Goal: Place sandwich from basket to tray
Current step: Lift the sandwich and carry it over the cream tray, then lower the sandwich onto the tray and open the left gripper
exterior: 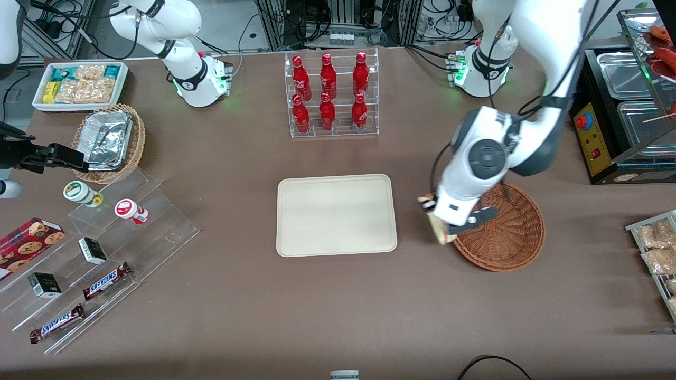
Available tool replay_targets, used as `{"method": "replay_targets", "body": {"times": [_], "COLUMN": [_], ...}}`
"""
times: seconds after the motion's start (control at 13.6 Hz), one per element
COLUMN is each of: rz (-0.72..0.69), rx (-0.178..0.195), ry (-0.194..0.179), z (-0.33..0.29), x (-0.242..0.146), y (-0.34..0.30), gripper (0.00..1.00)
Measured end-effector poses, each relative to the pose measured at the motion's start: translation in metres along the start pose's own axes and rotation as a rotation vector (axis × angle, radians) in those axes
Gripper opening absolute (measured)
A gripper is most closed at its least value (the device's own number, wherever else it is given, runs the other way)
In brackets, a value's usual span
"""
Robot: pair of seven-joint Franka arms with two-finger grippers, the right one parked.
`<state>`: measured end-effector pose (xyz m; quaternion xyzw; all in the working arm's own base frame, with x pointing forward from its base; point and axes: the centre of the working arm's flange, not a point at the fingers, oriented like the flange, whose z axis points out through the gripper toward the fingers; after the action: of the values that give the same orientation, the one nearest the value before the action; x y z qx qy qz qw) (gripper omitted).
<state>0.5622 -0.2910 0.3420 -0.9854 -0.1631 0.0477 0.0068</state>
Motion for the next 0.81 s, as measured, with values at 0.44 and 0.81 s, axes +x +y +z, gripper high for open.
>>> {"method": "replay_targets", "body": {"times": [0.44,0.81], "rz": [0.153,0.238], "rx": [-0.014,-0.020], "ry": [-0.002,-0.010], "z": [0.029,0.058], "x": [-0.051,-0.085], "y": [0.102,0.160], "gripper": [0.19,0.19]}}
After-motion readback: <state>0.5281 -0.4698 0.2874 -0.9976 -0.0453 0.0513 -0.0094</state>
